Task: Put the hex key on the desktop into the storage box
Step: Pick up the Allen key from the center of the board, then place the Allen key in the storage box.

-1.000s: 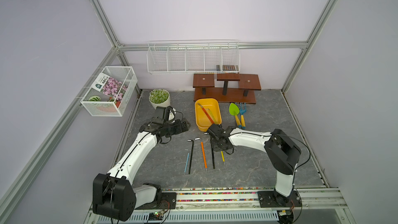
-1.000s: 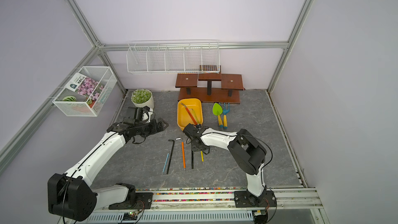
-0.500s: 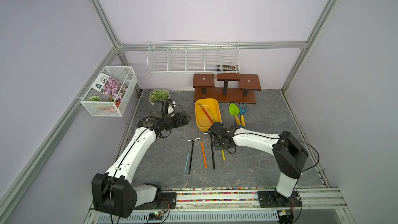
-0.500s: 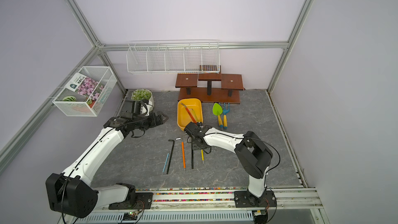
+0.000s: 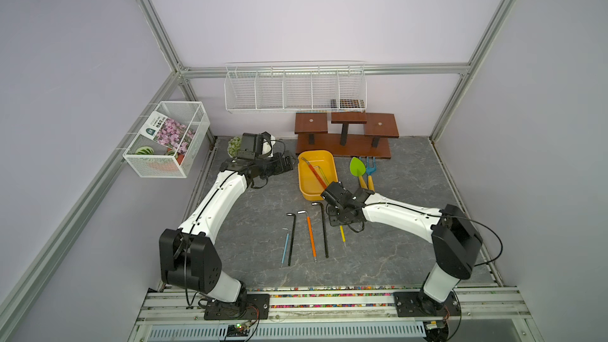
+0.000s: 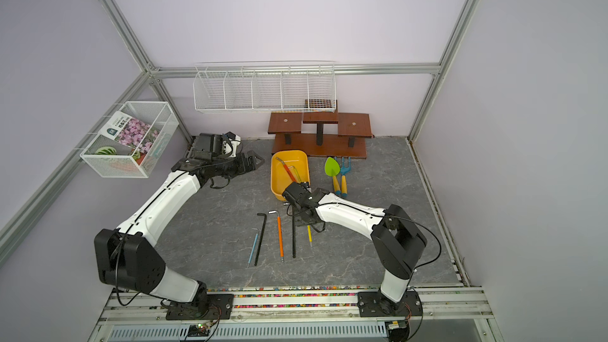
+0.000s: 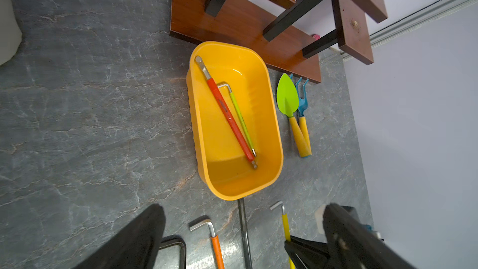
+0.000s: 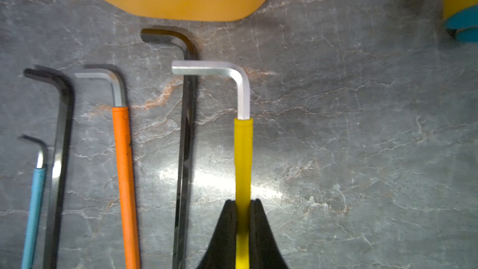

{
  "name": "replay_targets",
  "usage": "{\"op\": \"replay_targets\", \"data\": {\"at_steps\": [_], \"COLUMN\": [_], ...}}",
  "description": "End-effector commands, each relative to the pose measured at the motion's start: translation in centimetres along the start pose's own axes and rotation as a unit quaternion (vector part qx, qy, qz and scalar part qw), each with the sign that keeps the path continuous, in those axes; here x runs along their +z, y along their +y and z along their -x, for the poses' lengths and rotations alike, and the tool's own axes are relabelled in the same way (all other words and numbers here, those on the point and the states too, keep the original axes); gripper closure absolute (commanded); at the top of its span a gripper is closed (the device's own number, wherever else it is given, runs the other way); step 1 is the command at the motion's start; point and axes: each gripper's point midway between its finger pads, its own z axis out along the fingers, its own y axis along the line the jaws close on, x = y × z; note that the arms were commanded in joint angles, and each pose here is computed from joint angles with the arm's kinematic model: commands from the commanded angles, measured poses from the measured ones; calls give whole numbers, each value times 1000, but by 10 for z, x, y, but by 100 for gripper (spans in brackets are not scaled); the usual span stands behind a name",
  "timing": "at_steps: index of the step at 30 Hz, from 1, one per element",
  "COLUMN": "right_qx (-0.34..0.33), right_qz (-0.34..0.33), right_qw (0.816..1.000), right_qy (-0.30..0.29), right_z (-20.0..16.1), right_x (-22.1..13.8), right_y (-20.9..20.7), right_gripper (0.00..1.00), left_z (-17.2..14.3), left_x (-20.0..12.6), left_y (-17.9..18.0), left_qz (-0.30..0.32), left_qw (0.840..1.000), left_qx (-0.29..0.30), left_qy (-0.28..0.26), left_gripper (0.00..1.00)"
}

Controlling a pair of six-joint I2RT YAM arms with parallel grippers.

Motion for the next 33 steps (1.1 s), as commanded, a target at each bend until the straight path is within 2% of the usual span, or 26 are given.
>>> {"op": "replay_targets", "data": {"at_steps": [1, 21, 33], "right_qx": [-11, -30, -12], "right_qz": [0, 2, 66], "right_qw": [1000, 998, 995], "right_qy": [-16, -47, -68], "right_z": [8, 49, 99], "right_x": [-19, -47, -58], "right_y": [-1, 14, 25], "right_gripper": [97, 98, 99], "left_z": [3, -3, 0], "left_x": [9, 10, 7], "left_y": [4, 17, 17], "left_qz": [-3, 3, 3], "left_qw": [1000, 1000, 1000], "left_qx": [5, -12, -13], "left_qy": [-2, 5, -2], "left_gripper": [0, 0, 0]}}
